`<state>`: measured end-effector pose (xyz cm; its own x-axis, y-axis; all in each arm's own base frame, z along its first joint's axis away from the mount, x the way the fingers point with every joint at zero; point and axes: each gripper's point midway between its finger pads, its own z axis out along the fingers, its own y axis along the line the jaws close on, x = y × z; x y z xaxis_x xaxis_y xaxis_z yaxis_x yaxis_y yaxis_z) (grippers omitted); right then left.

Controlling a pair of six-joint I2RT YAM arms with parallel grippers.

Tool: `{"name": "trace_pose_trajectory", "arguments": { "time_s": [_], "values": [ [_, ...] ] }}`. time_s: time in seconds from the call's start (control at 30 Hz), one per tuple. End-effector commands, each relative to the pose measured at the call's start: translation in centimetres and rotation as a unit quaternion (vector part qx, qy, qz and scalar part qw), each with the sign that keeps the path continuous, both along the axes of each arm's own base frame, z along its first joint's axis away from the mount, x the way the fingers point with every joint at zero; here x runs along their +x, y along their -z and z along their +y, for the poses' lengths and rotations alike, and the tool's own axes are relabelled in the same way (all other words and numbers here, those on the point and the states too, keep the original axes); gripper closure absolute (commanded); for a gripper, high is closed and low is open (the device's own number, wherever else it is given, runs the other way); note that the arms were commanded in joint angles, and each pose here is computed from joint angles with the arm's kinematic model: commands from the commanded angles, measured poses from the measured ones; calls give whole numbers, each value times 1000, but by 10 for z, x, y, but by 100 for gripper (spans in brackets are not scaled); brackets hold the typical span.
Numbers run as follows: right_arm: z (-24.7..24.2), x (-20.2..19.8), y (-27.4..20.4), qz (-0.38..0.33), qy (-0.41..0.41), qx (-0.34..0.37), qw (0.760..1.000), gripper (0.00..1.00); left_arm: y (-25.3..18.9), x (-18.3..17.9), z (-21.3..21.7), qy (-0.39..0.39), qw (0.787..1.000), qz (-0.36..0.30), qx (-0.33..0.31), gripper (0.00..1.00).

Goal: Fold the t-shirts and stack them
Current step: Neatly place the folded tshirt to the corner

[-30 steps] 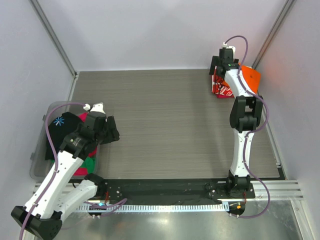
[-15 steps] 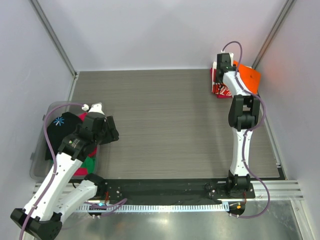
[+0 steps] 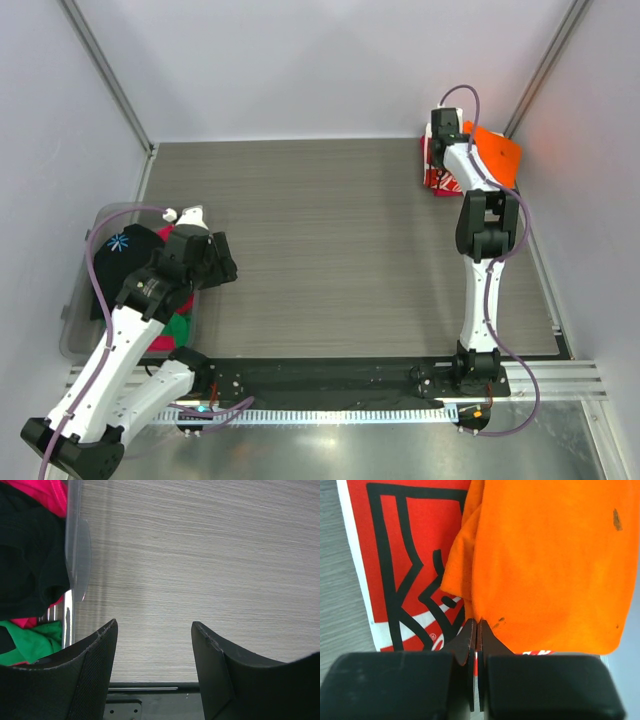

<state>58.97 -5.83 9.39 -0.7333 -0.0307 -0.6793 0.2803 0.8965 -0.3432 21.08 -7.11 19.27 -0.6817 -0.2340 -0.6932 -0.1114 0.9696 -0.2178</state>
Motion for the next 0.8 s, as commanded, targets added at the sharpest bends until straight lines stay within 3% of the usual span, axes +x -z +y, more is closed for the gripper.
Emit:
{"name": "trace_pose_trajectory", "arguments": {
  "time_s": [0.0,0.4,0.77],
  "values": [
    [2,-6,-63,-47,-3,-4,999,99,-8,6,2,-10,1000,-24,-3,38],
    [7,-34,-106,-70,-7,-1,998,99,-10,5,2,-6,1000,-28,-6,38],
    [14,-61,-59,-21,-12,17,1000,99,-11,5,2,-6,999,-32,-8,38]
  ]
}}
